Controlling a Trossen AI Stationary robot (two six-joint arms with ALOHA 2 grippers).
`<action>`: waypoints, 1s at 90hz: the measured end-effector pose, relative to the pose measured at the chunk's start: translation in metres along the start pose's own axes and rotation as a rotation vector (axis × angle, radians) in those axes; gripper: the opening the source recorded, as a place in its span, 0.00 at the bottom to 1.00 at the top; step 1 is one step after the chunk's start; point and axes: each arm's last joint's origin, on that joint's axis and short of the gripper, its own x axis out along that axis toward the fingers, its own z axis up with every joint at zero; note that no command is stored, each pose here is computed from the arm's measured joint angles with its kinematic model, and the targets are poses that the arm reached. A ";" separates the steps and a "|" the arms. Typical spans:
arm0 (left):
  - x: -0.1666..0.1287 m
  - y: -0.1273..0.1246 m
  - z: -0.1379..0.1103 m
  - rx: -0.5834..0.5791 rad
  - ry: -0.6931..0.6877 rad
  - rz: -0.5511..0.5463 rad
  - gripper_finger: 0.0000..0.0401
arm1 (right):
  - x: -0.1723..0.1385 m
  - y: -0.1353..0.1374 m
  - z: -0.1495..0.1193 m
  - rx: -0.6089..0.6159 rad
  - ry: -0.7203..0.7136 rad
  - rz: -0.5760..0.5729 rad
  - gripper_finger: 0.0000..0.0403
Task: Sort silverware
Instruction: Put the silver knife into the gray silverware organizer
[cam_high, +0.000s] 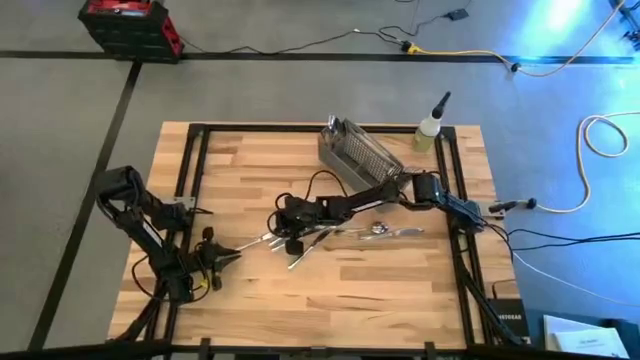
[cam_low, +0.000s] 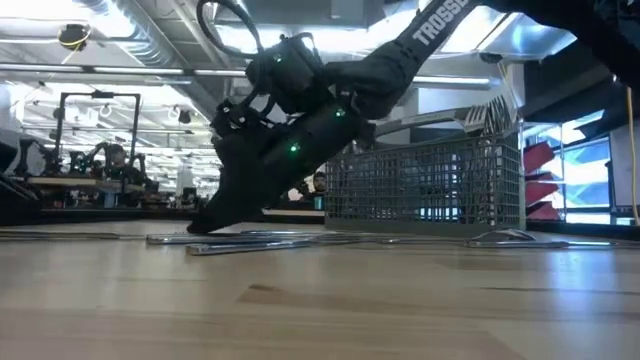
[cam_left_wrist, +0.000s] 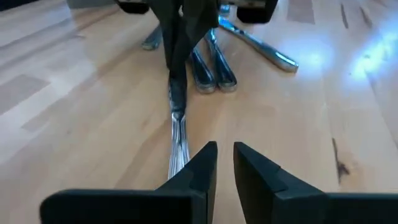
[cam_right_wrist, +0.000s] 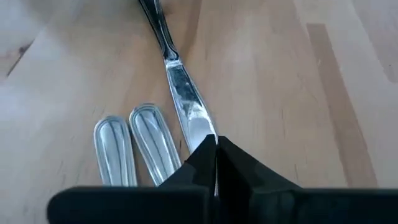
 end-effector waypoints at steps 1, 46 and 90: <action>0.000 0.000 0.000 0.000 0.002 0.002 0.09 | -0.001 0.000 0.000 -0.002 0.003 0.000 0.00; 0.004 0.004 0.000 0.029 0.031 0.038 0.09 | -0.012 0.000 0.001 -0.012 0.089 -0.017 0.00; 0.004 0.006 0.000 0.066 0.051 0.042 0.09 | -0.029 -0.001 0.006 -0.024 0.157 -0.031 0.00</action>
